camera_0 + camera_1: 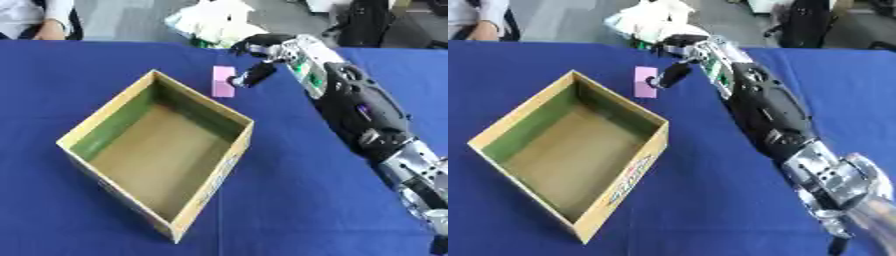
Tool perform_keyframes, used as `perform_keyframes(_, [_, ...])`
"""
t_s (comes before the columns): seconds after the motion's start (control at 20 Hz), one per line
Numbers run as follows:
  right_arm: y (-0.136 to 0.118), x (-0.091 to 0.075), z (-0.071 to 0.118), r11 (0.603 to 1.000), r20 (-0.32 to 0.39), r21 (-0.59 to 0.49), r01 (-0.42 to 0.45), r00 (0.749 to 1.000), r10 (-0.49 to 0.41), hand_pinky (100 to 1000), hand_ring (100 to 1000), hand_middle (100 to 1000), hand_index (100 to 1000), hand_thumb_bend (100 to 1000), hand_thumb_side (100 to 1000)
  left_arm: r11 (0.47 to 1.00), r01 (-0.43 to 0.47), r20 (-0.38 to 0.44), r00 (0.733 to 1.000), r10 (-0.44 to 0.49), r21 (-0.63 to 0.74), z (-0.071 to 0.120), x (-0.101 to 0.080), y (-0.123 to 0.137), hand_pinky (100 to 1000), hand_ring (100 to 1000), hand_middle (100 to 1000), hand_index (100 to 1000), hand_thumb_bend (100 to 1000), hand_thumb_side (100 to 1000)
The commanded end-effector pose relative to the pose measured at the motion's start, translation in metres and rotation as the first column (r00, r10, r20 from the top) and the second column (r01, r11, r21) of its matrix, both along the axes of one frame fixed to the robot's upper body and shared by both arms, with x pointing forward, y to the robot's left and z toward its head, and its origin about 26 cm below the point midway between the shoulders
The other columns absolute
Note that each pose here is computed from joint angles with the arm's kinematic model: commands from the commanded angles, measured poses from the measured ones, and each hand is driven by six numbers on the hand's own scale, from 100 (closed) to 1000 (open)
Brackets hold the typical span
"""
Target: Pick up objects on the table and place them in the box.
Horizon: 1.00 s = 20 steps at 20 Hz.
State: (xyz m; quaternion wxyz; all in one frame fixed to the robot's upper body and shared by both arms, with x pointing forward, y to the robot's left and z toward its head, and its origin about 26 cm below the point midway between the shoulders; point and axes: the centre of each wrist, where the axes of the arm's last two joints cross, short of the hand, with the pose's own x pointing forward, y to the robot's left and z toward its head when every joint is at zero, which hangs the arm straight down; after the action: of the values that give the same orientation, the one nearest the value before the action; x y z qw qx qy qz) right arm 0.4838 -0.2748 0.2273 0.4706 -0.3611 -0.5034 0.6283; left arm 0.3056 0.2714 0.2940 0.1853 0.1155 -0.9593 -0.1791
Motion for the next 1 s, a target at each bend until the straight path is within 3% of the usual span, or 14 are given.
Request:
perform_keyframes(0.05, [-0.004, 0.001, 0.02, 1.0, 0.055, -0.004, 0.018, 0.998, -0.018, 1000, 945, 865, 1000, 153, 536, 1.0, 0.003, 0.033, 0.999, -0.004, 0.014, 0.01, -0.004, 0.0, 836, 862, 910, 712, 100, 714])
perform_keyframes(0.3, [-0.005, 0.001, 0.02, 1.0, 0.064, -0.013, 0.024, 0.998, -0.023, 1000, 946, 870, 1000, 133, 529, 1.0, 0.003, 0.034, 0.999, -0.003, 0.015, 0.01, -0.004, 0.0, 837, 863, 915, 710, 100, 715])
perform_keyframes(0.45, [-0.007, 0.002, 0.021, 0.999, 0.052, -0.023, 0.027, 0.998, -0.026, 1000, 953, 875, 1000, 220, 552, 1.0, 0.0, 0.037, 0.999, -0.001, 0.018, 0.011, -0.004, 0.0, 837, 863, 918, 709, 100, 712])
perform_keyframes(0.5, [-0.008, 0.002, 0.023, 0.999, 0.053, -0.03, 0.031, 0.998, -0.029, 1000, 957, 879, 1000, 301, 581, 1.0, -0.002, 0.037, 0.999, 0.001, 0.019, 0.011, -0.004, 0.0, 838, 864, 921, 709, 100, 712])
perform_keyframes(0.6, [-0.01, 0.001, 0.025, 0.998, 0.064, -0.053, 0.047, 0.997, -0.044, 1000, 962, 884, 1000, 572, 687, 1.0, -0.005, 0.036, 0.999, 0.004, 0.021, 0.01, -0.004, 0.0, 839, 864, 925, 708, 100, 716])
perform_keyframes(0.9, [-0.014, 0.001, 0.029, 0.988, 0.094, -0.131, 0.082, 0.993, -0.07, 1000, 965, 890, 1000, 460, 640, 1.0, -0.01, 0.036, 0.999, 0.009, 0.024, 0.01, -0.004, 0.001, 841, 865, 934, 705, 100, 718])
perform_keyframes(1.0, [-0.016, 0.002, 0.028, 0.988, 0.079, -0.129, 0.082, 0.994, -0.072, 1000, 963, 890, 1000, 479, 641, 1.0, -0.014, 0.033, 0.999, 0.013, 0.026, 0.009, -0.004, 0.001, 842, 866, 937, 704, 100, 718])
